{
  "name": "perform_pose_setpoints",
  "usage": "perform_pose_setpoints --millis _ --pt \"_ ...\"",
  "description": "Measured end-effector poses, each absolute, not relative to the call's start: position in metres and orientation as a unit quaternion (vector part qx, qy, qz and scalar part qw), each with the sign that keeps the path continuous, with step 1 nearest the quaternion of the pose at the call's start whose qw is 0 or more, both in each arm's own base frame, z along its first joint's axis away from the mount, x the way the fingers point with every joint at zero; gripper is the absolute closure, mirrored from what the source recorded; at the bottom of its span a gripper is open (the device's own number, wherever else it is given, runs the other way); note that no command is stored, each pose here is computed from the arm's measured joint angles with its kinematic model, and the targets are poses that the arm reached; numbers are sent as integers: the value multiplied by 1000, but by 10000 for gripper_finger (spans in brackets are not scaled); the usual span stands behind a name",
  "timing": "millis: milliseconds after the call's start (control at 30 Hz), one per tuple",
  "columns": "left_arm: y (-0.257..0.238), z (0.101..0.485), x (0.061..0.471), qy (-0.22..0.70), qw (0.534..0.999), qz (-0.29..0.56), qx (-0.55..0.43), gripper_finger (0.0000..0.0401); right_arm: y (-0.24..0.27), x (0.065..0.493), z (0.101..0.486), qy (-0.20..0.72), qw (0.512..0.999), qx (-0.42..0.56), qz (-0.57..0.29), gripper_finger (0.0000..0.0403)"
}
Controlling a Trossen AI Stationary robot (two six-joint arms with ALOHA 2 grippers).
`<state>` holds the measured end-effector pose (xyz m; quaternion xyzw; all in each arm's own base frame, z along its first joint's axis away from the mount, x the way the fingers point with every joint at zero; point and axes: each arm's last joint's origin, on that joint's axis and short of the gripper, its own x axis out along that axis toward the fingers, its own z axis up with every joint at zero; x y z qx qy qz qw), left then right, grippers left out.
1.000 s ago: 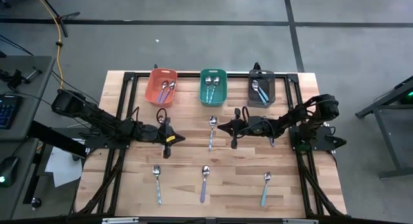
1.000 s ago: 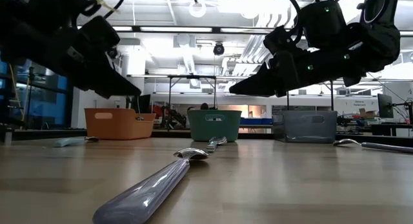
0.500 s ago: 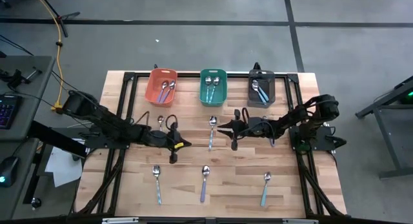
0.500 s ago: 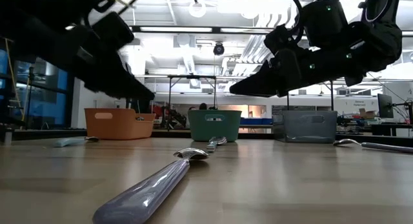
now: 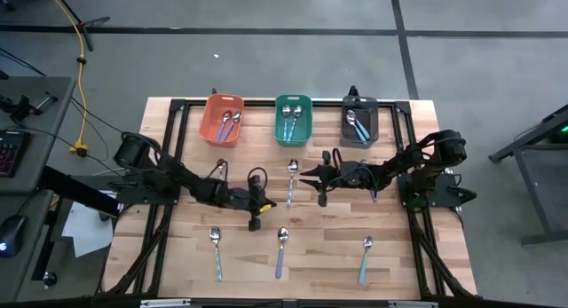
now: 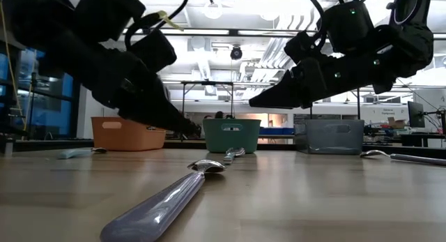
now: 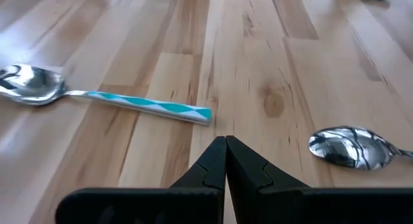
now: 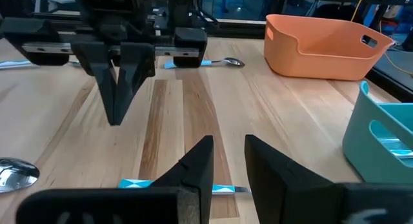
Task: Sort silverware by color (type)
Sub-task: Put the blue spoon into the black bin
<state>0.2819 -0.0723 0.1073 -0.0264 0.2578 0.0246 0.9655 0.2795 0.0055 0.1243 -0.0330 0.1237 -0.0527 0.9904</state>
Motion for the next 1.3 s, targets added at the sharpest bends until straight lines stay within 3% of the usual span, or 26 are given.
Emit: perform_pose_setpoints --millis 533,867,1067,1300 --pt "-78 104 282 267 963 2 -27 365 6 279 124 128 990 -34 -53 329" --pt "-79 102 280 277 961 5 -6 364 15 275 125 158 986 -43 -37 329" --pt "-81 99 276 280 960 26 7 365 22 258 147 198 973 -53 -102 329" --pt "-84 99 275 278 960 25 8 365 34 222 168 254 954 36 -158 329"
